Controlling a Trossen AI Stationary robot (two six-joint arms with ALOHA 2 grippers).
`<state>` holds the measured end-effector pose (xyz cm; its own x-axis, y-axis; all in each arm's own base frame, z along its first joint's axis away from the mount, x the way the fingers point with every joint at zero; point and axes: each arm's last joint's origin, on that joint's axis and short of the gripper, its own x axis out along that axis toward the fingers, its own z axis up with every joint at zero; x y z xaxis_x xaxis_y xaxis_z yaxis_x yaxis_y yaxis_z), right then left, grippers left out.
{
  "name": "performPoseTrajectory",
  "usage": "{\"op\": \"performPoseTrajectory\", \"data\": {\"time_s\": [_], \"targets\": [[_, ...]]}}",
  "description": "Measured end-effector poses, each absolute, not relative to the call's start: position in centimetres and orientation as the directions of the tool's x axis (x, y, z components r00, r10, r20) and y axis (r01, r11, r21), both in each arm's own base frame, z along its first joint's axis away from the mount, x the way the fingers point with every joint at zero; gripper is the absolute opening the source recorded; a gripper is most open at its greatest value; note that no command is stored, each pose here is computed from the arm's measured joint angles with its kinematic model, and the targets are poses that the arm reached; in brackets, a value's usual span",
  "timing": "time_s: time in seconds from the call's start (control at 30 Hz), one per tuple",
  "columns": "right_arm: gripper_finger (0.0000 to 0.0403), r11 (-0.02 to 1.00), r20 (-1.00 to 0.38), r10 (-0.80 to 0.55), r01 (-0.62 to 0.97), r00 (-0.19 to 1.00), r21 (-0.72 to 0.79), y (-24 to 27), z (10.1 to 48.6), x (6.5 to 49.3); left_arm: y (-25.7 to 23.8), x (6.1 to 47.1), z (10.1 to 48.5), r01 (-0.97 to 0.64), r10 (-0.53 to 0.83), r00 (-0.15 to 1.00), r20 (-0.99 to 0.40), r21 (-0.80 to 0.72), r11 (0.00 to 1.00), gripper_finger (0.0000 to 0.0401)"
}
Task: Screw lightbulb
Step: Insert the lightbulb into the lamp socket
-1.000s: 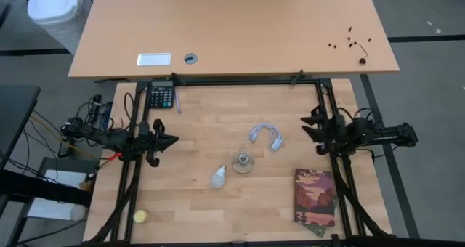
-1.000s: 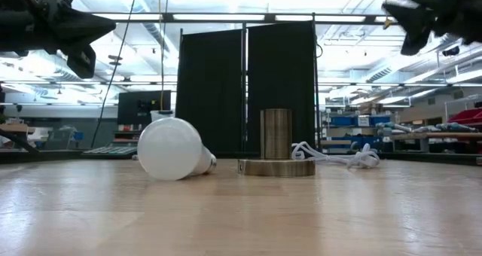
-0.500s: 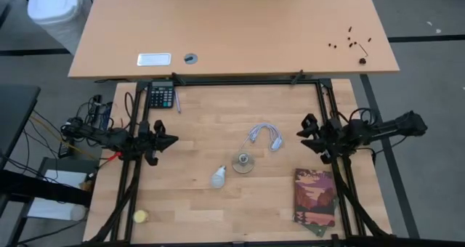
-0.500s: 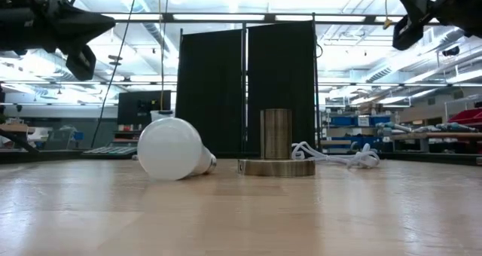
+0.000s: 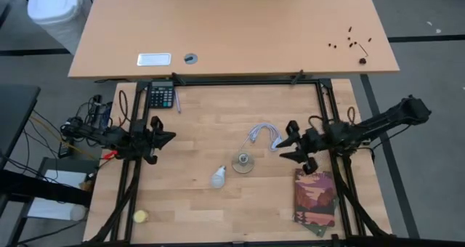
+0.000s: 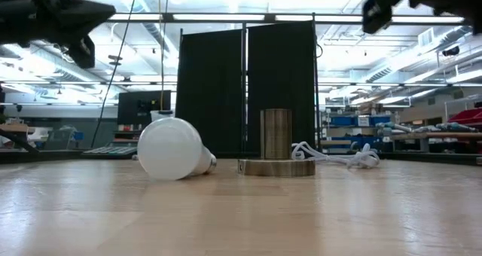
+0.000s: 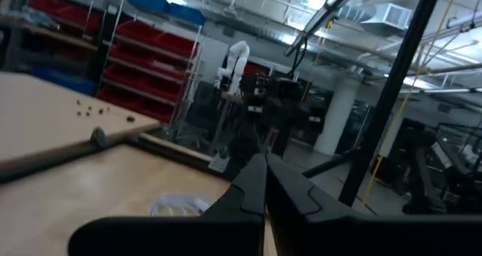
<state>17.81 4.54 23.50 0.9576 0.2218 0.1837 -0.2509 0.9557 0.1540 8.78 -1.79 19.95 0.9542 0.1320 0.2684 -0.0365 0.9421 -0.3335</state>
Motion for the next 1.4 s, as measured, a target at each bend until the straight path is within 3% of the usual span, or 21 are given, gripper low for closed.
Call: {"op": "performPoseTrajectory", "data": {"time_s": [0.3,0.53,0.9,1.17,1.4], "targets": [[0.0162,0.962,0.124,0.237,-0.251,0.964,0.112,6.3,25.8,23.4,-1.9,8.8,22.1,-0.015,0.099,0.958,0.269,-0.298,0.955,0.0015],[0.0162,0.967,0.050,0.231,-0.235,0.972,0.098,6.8,26.3,26.1,-2.1,9.3,25.8,-0.056,0.097,0.963,0.253,-0.166,0.985,0.0015],[0.0162,0.971,0.005,0.230,-0.230,0.973,0.060,7.5,26.0,28.7,-3.0,12.5,30.8,-0.150,0.151,0.986,-0.071,0.011,0.989,0.0015],[0.0162,0.982,-0.145,0.185,-0.188,0.972,-0.006,8.6,26.1,31.3,-4.2,15.9,29.7,-0.150,0.182,0.957,-0.227,0.150,0.977,0.0015],[0.0162,0.975,-0.259,0.160,-0.194,0.953,-0.110,9.1,26.5,33.5,-5.1,17.3,28.6,-0.122,0.151,0.944,-0.294,0.116,0.986,0.0015]]}}
